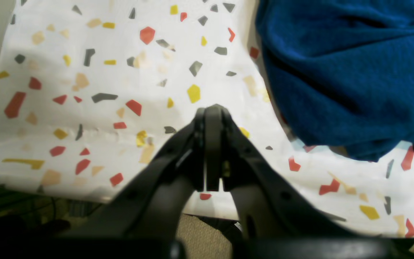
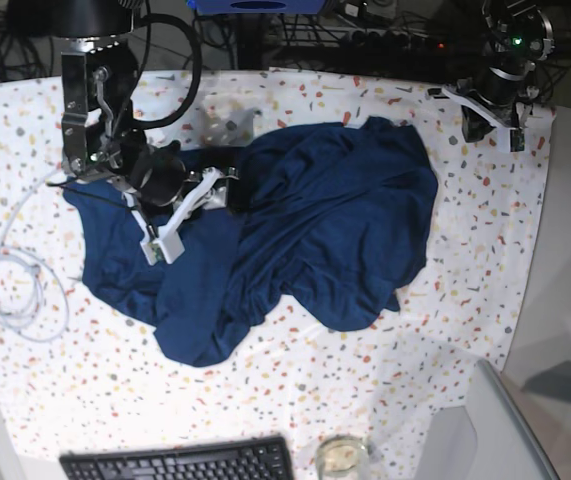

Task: Layout the t-shirt on the table in an organized manner, then fold the t-shirt properly
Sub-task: 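Grasp the shirt with the right gripper and drag it toward the keyboard, then grasp the shirt's edge with both grippers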

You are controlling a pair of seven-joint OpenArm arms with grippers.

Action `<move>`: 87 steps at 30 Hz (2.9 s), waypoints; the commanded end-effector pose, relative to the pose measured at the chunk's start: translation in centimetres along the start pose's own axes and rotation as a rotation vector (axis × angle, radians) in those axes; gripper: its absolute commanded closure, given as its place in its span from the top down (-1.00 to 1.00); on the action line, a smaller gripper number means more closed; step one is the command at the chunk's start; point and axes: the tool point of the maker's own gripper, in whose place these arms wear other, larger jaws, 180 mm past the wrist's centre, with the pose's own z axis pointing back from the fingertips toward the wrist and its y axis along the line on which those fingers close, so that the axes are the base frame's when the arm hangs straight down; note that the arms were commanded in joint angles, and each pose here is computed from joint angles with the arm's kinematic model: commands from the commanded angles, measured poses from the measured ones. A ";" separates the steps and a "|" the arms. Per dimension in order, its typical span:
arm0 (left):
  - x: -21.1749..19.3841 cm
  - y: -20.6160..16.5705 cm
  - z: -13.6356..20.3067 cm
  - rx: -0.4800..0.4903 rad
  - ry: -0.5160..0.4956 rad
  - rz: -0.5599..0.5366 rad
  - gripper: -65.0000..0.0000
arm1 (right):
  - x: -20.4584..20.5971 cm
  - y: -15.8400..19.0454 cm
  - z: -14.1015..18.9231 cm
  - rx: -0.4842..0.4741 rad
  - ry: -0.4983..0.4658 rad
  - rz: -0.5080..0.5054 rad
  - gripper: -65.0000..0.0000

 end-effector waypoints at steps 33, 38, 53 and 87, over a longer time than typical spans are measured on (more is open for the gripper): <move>1.5 0.5 0.0 0.010 -0.045 -0.017 -1.00 | 13.6 3.7 9.9 -0.104 -0.189 0.365 -1.00; 1.4 0.5 0.0 0.010 -0.041 -0.017 -1.00 | 21.1 5.0 10.7 -0.105 -0.321 0.433 -1.00; 0.0 0.7 0.7 0.011 -0.006 -0.022 -1.00 | 23.0 -2.4 10.8 -0.217 -0.283 0.452 0.59; 0.0 -5.0 0.3 -0.243 -0.074 0.349 0.29 | -3.2 -4.1 8.7 -0.143 0.070 0.216 -0.98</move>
